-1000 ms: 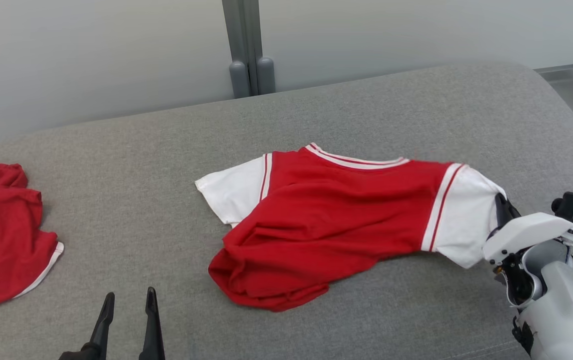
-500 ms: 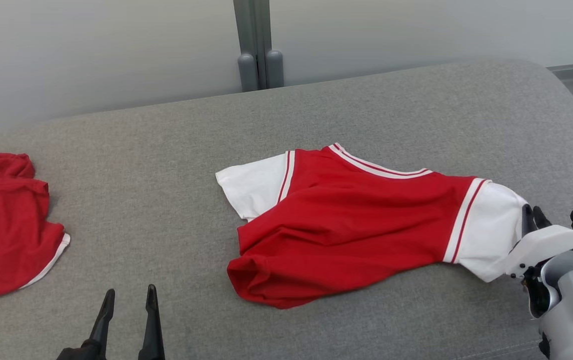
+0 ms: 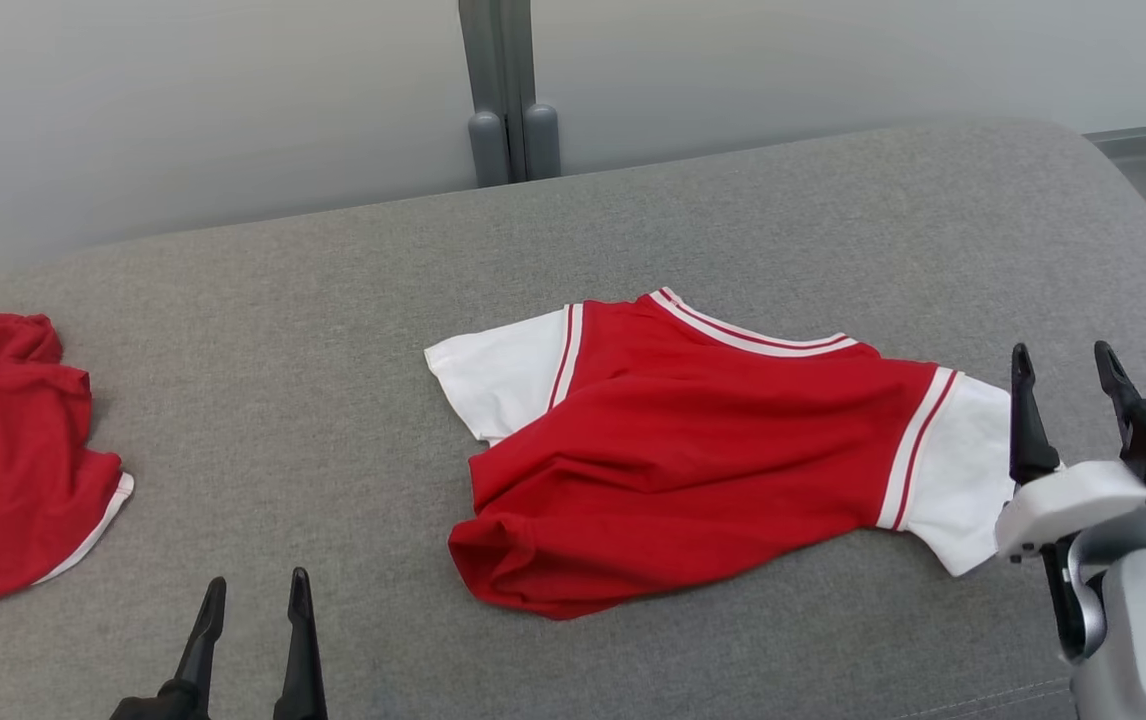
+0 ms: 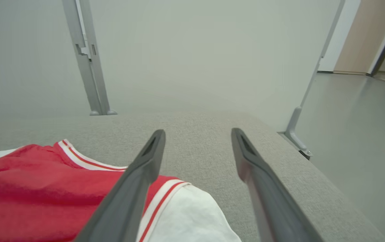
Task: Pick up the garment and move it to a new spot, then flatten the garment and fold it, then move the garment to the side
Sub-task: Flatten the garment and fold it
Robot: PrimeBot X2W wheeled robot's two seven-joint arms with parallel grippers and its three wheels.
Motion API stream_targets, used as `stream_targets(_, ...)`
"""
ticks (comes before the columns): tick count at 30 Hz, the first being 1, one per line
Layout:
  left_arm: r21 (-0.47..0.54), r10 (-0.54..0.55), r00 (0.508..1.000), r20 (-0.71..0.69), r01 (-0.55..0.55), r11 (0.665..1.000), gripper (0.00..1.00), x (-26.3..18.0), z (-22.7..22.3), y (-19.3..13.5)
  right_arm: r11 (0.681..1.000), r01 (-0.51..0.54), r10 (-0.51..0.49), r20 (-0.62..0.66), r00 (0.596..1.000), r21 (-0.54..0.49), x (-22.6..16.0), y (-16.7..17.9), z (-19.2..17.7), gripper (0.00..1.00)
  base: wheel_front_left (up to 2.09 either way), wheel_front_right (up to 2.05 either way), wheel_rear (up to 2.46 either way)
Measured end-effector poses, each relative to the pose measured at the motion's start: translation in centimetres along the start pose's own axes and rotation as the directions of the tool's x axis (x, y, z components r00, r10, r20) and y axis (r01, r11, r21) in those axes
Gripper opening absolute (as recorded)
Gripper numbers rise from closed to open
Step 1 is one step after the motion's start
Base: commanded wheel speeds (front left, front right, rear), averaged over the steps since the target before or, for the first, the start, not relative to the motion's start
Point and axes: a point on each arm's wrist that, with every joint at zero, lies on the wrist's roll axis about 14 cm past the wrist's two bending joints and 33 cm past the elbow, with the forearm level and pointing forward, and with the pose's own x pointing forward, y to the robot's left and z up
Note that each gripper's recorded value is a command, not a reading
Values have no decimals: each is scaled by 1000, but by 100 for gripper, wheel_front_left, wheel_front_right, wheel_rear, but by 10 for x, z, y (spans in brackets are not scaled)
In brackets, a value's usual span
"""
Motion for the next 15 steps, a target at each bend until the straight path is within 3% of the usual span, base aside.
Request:
stream_targets(5,0,0,1000,0,0,1000,100,1,0,0,1000,-21,22,76,997,-18,-28,11,16,100,0,0,0)
stream_targets(15,3,11,1000,9,-11,1000,100,-1,3,4,996,-87,88,47,995,-13,-71,33,4,100,0,0,0)
